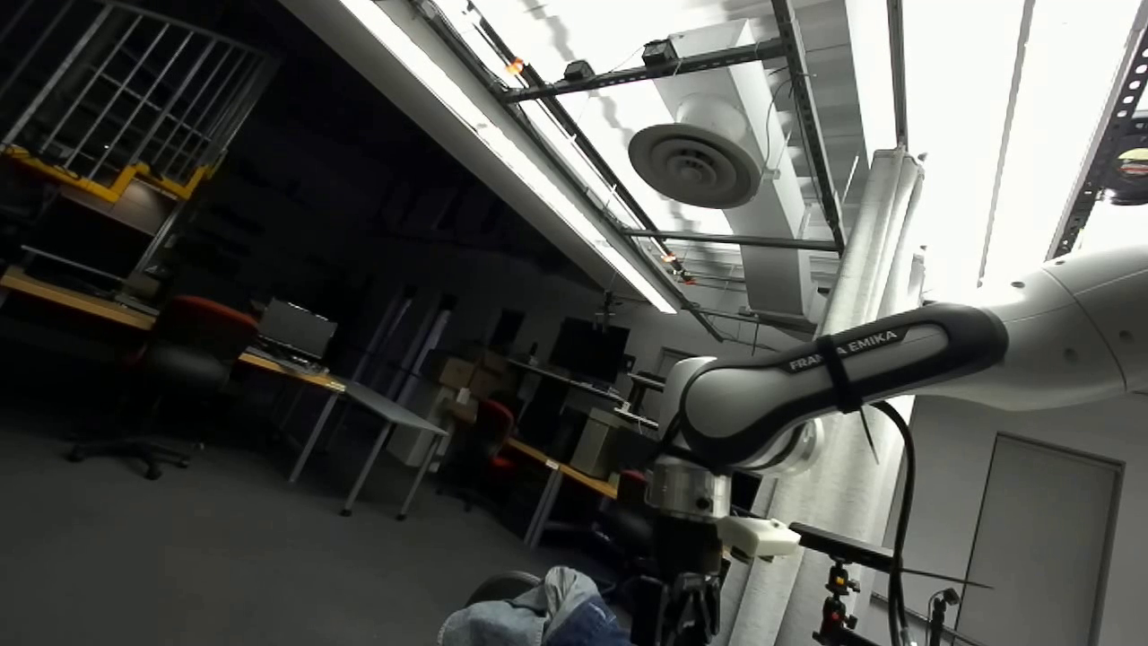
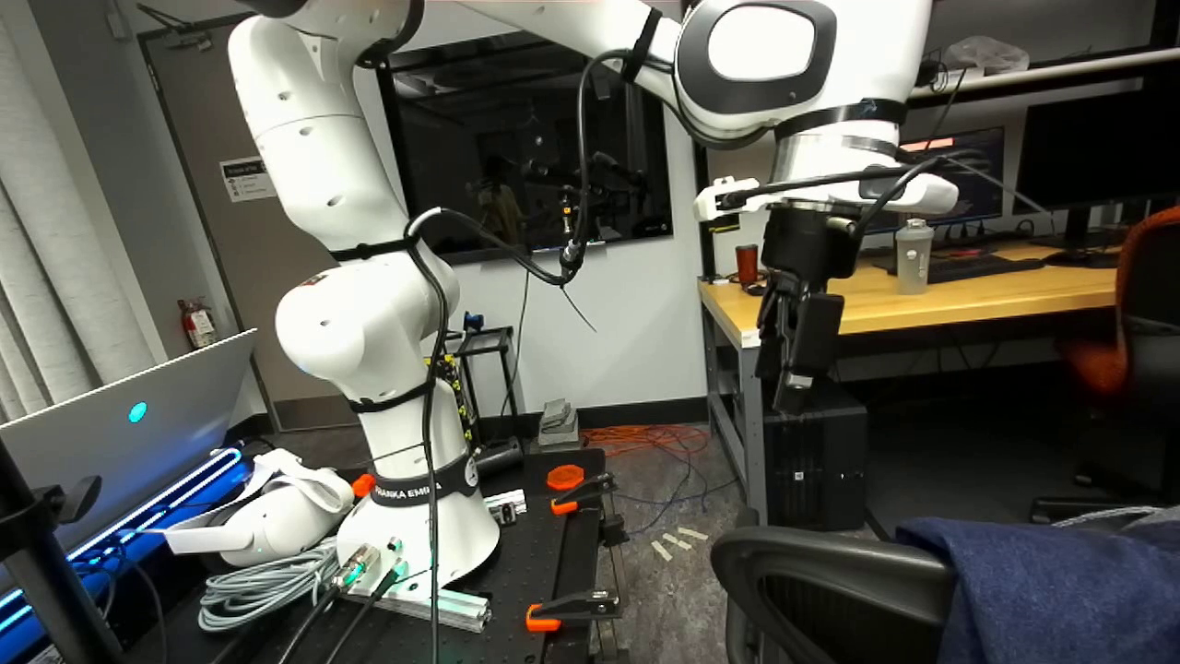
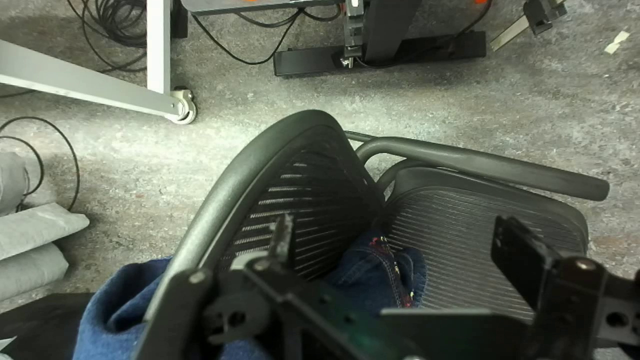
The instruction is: Take the jacket off the back of the chair and put it on the seat
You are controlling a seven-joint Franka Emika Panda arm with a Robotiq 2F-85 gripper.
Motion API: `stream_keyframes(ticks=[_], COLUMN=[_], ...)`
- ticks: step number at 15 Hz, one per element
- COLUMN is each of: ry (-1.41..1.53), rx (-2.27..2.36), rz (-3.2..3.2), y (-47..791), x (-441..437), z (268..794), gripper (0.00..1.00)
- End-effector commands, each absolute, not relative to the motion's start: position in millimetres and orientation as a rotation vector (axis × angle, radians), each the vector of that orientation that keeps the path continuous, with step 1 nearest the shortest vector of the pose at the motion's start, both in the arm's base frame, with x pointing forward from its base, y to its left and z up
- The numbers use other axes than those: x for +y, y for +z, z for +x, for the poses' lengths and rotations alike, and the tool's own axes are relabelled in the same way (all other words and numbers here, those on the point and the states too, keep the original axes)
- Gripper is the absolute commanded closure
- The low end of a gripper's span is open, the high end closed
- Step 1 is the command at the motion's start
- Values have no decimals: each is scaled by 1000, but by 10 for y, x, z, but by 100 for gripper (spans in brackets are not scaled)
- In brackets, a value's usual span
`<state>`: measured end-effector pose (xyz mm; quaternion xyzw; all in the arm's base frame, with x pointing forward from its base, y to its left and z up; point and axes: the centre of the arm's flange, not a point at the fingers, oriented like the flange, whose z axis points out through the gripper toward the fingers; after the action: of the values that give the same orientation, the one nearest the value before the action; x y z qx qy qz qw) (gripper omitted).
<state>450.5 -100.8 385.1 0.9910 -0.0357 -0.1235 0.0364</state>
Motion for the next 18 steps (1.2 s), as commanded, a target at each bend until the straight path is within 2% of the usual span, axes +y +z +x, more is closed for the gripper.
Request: stream_keyframes(ticks=[1, 11, 18], ry=[-360, -77, 240], rx=[-118, -317, -703], rz=[3050, 3064, 3095], y=[3870, 4171, 4448], x=[-1048, -1601, -2277], z=[4527, 4682, 4903], gripper=[0, 0, 0])
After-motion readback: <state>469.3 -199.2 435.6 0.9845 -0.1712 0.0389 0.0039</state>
